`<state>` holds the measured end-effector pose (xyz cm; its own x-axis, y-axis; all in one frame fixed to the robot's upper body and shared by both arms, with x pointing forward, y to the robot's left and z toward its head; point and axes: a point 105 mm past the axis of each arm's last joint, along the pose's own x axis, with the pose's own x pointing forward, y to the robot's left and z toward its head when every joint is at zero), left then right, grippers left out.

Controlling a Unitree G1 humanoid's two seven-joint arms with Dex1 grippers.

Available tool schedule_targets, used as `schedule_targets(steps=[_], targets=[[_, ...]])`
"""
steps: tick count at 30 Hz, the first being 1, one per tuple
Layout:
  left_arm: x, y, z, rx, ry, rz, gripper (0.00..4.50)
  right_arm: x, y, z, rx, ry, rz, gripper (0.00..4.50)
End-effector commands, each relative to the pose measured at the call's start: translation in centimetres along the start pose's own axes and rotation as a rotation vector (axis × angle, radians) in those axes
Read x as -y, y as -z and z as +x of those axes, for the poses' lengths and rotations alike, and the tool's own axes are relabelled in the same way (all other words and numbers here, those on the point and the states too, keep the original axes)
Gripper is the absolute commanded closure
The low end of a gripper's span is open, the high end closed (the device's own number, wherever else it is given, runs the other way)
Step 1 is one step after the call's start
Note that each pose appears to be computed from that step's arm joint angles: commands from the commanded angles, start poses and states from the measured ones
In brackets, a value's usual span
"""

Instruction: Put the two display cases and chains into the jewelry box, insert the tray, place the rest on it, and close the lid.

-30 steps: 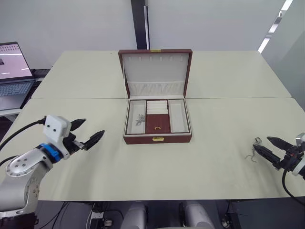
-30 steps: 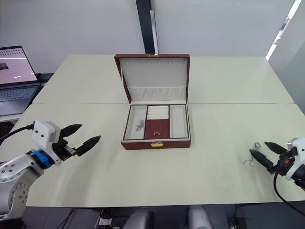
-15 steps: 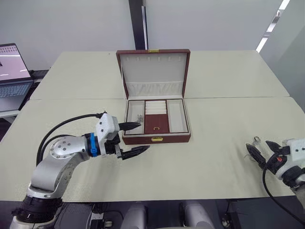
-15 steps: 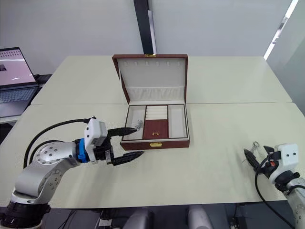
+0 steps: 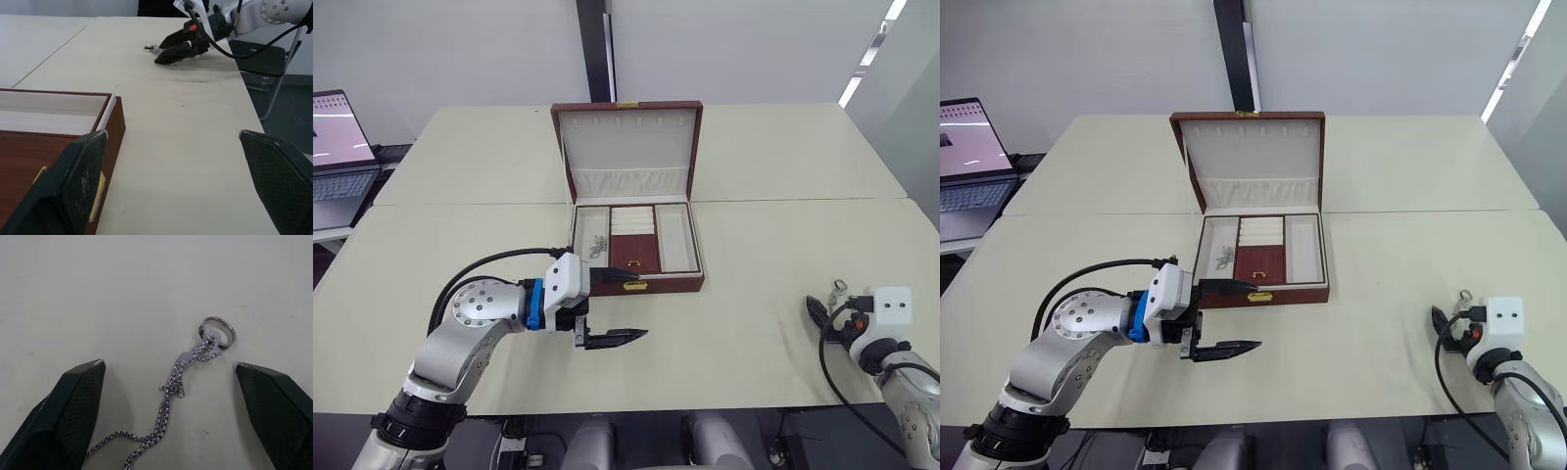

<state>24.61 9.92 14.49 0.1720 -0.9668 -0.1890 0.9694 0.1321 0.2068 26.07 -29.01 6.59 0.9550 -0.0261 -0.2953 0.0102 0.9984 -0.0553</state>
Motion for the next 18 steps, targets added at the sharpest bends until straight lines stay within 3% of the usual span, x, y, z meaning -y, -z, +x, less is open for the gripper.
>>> schedule_targets(steps=[1,3,6,11,18], targets=[[0.1,-1.3,0.4,0.022,-0.006,0.049,0.01,0.6,0.3,0.2,-0.011,0.054,-0.01,0.0],[0.0,-1.6,0.5,0.023,-0.011,0.05,0.01,0.9,0.3,0.4,-0.009,0.075,-0.006,0.0],[-0.4,-1.8,0.5,0.022,-0.023,0.046,0.0,1.5,0.0,0.5,0.004,0.103,0.019,0.62],[-0.9,-2.1,0.6,0.029,-0.037,0.04,0.0,1.9,0.0,0.4,0.013,0.115,0.026,2.27],[-1.2,-1.8,0.5,0.03,-0.048,0.031,0.0,1.9,-0.1,0.3,0.022,0.11,0.027,3.91]])
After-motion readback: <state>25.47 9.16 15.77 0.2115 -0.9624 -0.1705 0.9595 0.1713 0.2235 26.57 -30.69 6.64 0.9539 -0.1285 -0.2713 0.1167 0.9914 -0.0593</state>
